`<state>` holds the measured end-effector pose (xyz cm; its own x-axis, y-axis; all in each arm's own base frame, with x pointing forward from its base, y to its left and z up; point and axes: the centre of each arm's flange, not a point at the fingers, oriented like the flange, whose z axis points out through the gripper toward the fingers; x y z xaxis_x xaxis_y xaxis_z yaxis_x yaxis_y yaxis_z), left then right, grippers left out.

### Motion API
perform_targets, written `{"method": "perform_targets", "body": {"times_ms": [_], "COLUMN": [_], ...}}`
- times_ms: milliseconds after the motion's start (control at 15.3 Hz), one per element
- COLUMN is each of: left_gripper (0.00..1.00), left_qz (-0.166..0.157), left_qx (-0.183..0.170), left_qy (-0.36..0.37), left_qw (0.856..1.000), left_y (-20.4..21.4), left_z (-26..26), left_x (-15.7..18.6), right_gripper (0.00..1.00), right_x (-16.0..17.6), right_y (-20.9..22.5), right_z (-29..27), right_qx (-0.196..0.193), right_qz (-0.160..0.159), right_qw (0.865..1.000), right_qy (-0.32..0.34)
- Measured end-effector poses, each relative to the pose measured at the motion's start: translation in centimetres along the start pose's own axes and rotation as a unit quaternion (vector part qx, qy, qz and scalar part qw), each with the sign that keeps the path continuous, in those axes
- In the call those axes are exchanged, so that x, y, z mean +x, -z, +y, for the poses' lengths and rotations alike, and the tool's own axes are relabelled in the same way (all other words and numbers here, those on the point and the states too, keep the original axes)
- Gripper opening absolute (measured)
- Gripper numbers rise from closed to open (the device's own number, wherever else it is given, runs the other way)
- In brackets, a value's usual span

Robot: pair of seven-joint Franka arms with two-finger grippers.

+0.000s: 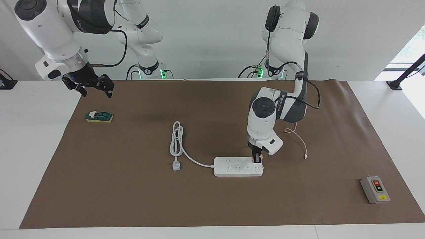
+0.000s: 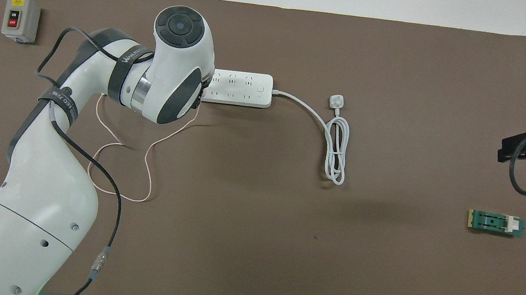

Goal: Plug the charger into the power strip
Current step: 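Open the left gripper and lift it off the plugged charger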

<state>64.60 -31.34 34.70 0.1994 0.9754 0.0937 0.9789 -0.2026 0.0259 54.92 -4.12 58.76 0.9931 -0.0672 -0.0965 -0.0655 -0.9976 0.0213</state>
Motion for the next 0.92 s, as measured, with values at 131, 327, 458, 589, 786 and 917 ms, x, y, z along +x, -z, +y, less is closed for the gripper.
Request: {"method": "perform_targets", "body": {"times_ms": [131, 327, 458, 589, 786, 917], "left_gripper": [0.55, 0.90, 1.00, 1.00, 1.00, 1.00], "left_qz": [0.001, -0.002, -0.001, -0.001, 0.001, 0.001], "left_qx": [-0.001, 0.007, 0.009, 0.006, 0.011, 0.011], "left_qy": [-0.018, -0.028, -0.039, -0.066, -0.146, -0.220], "left_qw": [1.000, 1.000, 0.999, 0.998, 0.989, 0.975], "left_y": [0.3, 3.5, 7.0, 10.3, 14.5, 17.4], "left_z": [0.2, 0.4, 0.0, -0.5, -1.8, -2.9], "left_x": [0.6, 2.7, 4.4, 6.7, 11.4, 16.4], "right_gripper": [1.00, 1.00, 1.00, 1.00, 1.00, 1.00], "right_x": [0.0, 0.0, 0.0, 0.0, 0.0, 0.0], "right_y": [0.0, 0.0, 0.0, 0.0, 0.0, 0.0], "right_z": [0.0, 0.0, 0.0, 0.0, 0.0, 0.0], "right_qx": [0.000, 0.000, 0.000, 0.000, 0.000, 0.000], "right_qz": [0.000, 0.000, 0.000, 0.000, 0.000, 0.000], "right_qw": [1.000, 1.000, 1.000, 1.000, 1.000, 1.000], "right_qy": [0.000, 0.000, 0.000, 0.000, 0.000, 0.000]}}
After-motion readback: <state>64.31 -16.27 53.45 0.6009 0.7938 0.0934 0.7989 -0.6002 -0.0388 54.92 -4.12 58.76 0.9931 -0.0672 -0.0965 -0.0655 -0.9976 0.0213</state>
